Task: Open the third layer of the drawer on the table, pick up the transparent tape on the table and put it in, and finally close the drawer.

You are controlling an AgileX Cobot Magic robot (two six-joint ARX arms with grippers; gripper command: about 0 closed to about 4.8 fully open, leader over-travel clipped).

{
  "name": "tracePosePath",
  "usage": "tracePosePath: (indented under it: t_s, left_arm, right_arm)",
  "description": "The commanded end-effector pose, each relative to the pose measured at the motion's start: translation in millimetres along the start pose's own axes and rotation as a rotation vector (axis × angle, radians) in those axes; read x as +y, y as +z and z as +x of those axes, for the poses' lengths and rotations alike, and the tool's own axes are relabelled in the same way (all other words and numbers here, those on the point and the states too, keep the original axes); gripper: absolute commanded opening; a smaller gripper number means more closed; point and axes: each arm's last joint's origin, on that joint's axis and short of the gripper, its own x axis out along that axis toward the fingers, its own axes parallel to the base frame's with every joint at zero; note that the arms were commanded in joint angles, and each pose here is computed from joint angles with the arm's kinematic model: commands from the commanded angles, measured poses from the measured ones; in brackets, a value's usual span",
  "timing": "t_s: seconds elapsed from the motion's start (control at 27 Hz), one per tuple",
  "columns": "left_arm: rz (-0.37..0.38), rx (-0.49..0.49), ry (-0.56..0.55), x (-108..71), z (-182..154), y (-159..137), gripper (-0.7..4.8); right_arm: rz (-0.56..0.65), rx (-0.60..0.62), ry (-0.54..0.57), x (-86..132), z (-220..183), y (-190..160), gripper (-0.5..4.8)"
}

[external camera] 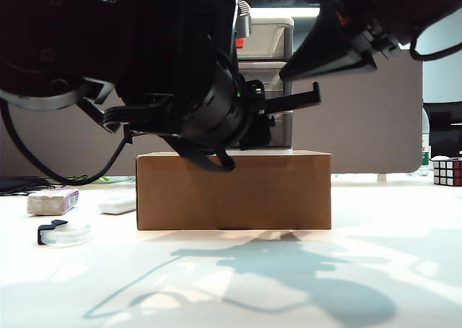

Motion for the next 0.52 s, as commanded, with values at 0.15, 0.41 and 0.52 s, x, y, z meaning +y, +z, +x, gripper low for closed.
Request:
tracePosePath:
  t_s: [0.15, 0.41, 0.52]
  left_arm:
    - [-0.004, -0.005, -0.005, -0.7, 0.4, 1.4, 0.41]
    - [-0.004, -0.005, -0.006, -1.1, -0.2, 1.2, -0.06]
    - [-0.002, -0.004, -0.012, -4.3, -4.1, 0.5, -0.06]
  right_arm:
    - [-0.033, -0.099, -0.006, -2.1, 3.0, 14.6, -0.05]
    - [-0.026, -0.079, -0.003, -9.3, 23.8, 19.1, -0.05]
    - [-0.022, -0.069, -0.004, -10.8, 28.1, 18.9, -0.05]
